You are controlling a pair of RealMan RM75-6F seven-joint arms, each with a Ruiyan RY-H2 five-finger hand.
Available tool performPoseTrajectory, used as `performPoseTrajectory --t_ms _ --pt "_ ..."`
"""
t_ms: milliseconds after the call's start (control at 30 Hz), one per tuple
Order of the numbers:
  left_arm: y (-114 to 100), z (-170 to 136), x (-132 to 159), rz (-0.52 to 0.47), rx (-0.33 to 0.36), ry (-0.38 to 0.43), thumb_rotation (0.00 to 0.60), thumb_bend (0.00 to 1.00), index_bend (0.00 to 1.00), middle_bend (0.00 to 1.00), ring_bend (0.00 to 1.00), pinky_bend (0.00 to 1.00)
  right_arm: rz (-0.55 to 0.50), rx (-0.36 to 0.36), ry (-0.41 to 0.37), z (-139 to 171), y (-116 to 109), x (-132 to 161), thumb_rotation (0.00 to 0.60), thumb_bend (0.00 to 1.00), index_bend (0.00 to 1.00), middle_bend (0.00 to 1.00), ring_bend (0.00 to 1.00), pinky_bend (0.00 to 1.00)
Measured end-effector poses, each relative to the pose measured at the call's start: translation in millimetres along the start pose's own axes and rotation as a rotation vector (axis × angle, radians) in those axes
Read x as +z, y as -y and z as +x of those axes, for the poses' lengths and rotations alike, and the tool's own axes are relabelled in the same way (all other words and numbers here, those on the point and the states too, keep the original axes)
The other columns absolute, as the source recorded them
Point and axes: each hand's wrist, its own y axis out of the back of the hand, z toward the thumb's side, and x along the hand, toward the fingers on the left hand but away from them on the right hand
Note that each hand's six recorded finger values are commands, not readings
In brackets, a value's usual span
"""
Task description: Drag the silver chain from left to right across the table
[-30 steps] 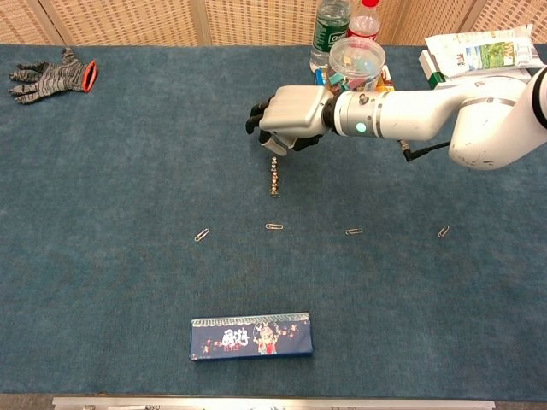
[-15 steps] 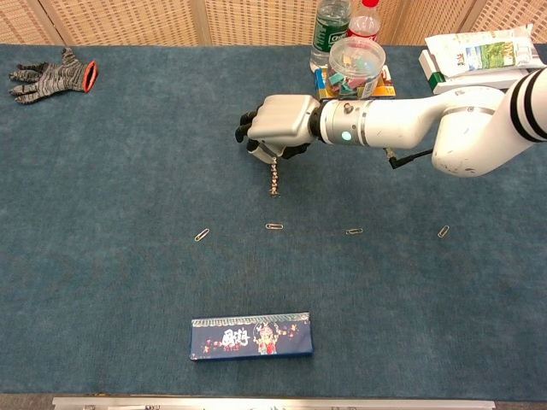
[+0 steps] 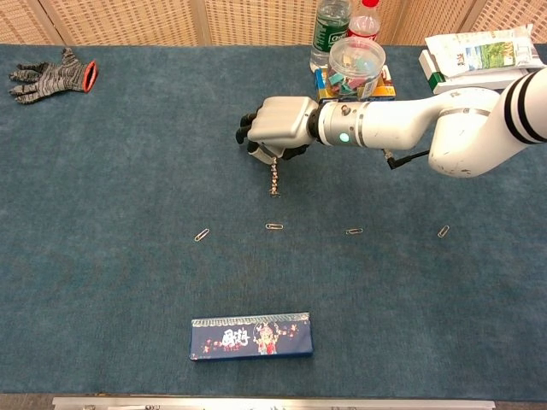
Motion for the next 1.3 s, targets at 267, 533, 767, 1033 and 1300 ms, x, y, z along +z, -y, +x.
performPoseTrajectory --t_ms 267,533,767,1033,1300 --pt "0 0 0 -0.003 -0.003 0.0 0.6 0.12 0.52 0.18 0.06 0.01 0.008 0.01 0.001 -1 2 0 0.6 1.0 0.51 0.17 0.1 0.24" --pt "1 0 0 -0.004 -0.006 0.001 0.6 0.12 0.52 0.18 0.06 0.01 0.015 0.013 0.01 6 2 -6 0.6 1.0 0.55 0.17 0.1 0.24" --pt "1 0 1 -0.003 -0.008 0.004 0.6 0.12 0.52 0.18 0.06 0.01 0.001 -0.012 0.008 9 -2 -5 0.6 1.0 0.55 0.17 0.1 0.24" --pt "0 0 0 -0.006 -0.006 0.002 0.6 0.12 0.52 0.18 0.06 0.01 0.003 -0.008 0.001 3 -2 1 0.6 1.0 0.55 0.17 0.1 0.24" --pt "-1 0 -1 -0.013 -0.008 0.002 0.6 0.12 0.52 0.18 0.06 0.01 0.02 0.004 0.001 1 0 2 0.6 1.0 0.55 0.17 0.1 0.24"
